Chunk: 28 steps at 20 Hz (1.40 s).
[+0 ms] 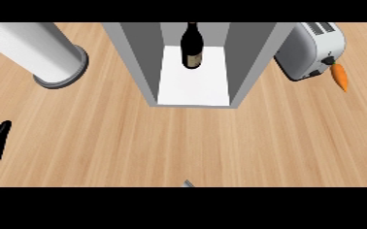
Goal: Pick up the wine, place it into the cabinet and close the cabinet
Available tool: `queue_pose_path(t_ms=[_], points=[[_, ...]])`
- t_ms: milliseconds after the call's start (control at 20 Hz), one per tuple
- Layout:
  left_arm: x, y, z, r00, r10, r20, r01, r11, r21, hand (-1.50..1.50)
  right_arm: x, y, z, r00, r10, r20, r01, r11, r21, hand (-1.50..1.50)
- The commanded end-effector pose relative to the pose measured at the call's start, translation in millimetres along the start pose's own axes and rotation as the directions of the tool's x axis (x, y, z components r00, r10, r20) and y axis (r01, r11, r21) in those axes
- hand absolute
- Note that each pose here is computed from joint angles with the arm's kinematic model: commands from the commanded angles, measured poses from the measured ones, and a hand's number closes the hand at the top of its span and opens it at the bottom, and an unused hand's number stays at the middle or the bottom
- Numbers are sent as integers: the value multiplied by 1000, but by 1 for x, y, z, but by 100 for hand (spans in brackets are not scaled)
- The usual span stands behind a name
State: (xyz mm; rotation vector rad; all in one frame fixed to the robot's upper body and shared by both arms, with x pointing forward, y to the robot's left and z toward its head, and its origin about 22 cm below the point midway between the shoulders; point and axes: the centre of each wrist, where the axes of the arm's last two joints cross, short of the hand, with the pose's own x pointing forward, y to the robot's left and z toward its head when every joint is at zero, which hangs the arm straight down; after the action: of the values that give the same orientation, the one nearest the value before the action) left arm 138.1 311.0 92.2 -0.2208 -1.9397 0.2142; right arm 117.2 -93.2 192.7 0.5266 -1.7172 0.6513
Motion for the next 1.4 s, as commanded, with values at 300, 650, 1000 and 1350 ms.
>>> queue_pose_path(t_ms=[300,650,1000,1350], points=[[0,-9,-9,1000,31,5,-31,999,10,-150,31,10,-91,994,-84,71,80,995,53,150],[-3,-4,-15,1000,9,-4,-8,1000,24,-150,34,-2,-161,996,-36,81,39,999,-32,150],[-10,4,-11,1000,6,-4,-6,999,32,-150,33,-16,-212,984,155,91,-143,981,-130,150],[-9,-10,-15,1000,-3,17,3,1000,25,-150,23,-86,-244,992,125,32,-118,978,-173,150]])
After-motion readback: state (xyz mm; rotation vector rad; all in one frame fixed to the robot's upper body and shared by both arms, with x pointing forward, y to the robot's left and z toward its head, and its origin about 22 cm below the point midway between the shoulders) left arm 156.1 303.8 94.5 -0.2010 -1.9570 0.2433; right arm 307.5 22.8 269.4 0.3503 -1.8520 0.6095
